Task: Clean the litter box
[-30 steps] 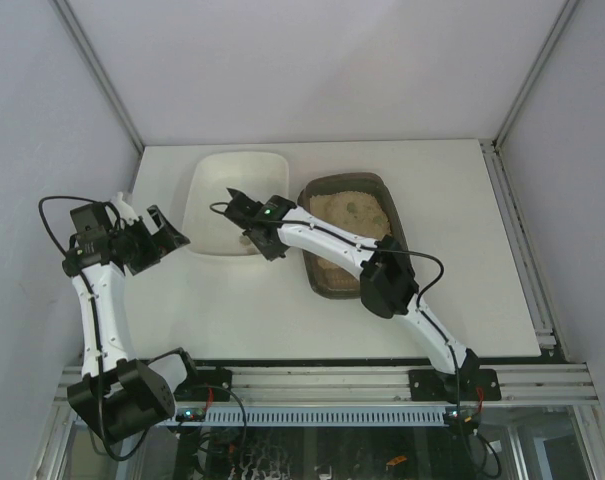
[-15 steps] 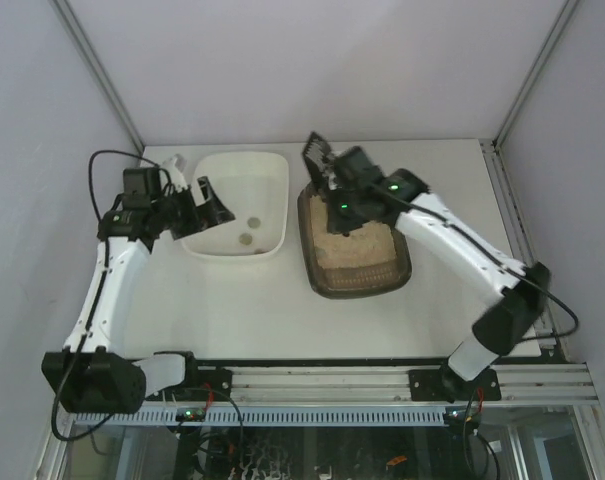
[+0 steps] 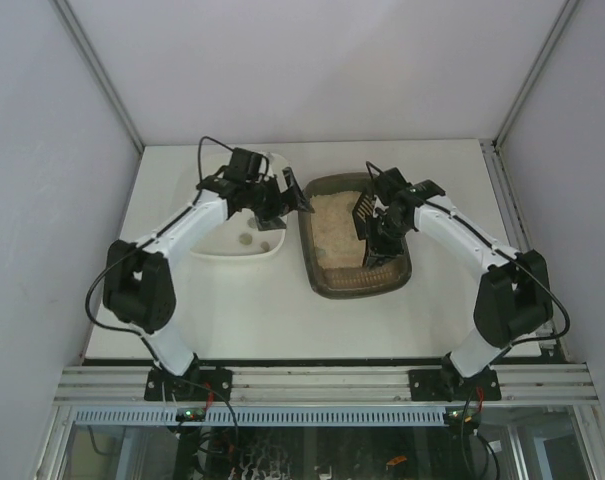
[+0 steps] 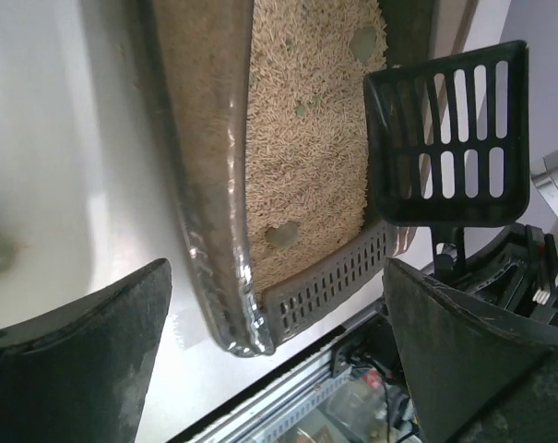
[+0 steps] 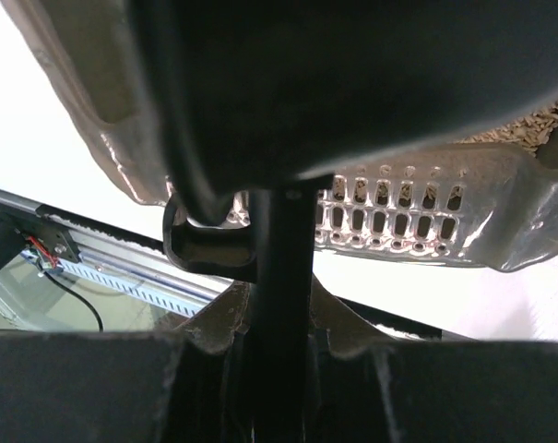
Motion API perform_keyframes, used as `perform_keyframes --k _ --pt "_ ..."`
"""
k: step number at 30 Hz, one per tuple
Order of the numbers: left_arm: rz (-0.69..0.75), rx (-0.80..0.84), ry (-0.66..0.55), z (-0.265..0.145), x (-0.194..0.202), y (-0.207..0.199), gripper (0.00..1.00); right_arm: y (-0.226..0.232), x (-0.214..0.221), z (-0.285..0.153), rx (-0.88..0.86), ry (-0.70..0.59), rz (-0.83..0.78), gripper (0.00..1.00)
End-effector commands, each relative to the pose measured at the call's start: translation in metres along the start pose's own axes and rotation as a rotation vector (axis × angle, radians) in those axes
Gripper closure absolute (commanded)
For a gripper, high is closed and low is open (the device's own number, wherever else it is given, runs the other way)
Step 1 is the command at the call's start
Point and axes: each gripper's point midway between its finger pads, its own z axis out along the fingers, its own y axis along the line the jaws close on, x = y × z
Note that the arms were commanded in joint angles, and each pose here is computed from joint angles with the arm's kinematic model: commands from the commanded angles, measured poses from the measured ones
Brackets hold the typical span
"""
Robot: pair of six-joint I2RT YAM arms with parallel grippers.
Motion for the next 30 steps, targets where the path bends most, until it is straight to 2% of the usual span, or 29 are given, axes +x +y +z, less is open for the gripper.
perform_keyframes --k 1,7,11,30 --pt "-0.082 0.104 -0.032 0.018 -0.015 -0.045 0.00 0.001 -0.021 0.002 0.039 -0.031 0.031 1.00" --pt "-0.173 0.116 -0.045 0.045 -0.030 -0.049 0.00 -0.018 -0.050 0.018 0.256 -0.030 0.024 1.00" --pt "-0.204 0.139 -0.040 0.056 -0.033 -0.052 0.00 -0.021 -0.065 0.027 0.309 -0.040 0.012 1.00" --pt "-0.218 0.145 -0.003 0.072 -0.028 -0.036 0.00 -0.010 -0.083 0.069 0.240 0.050 0.028 1.00"
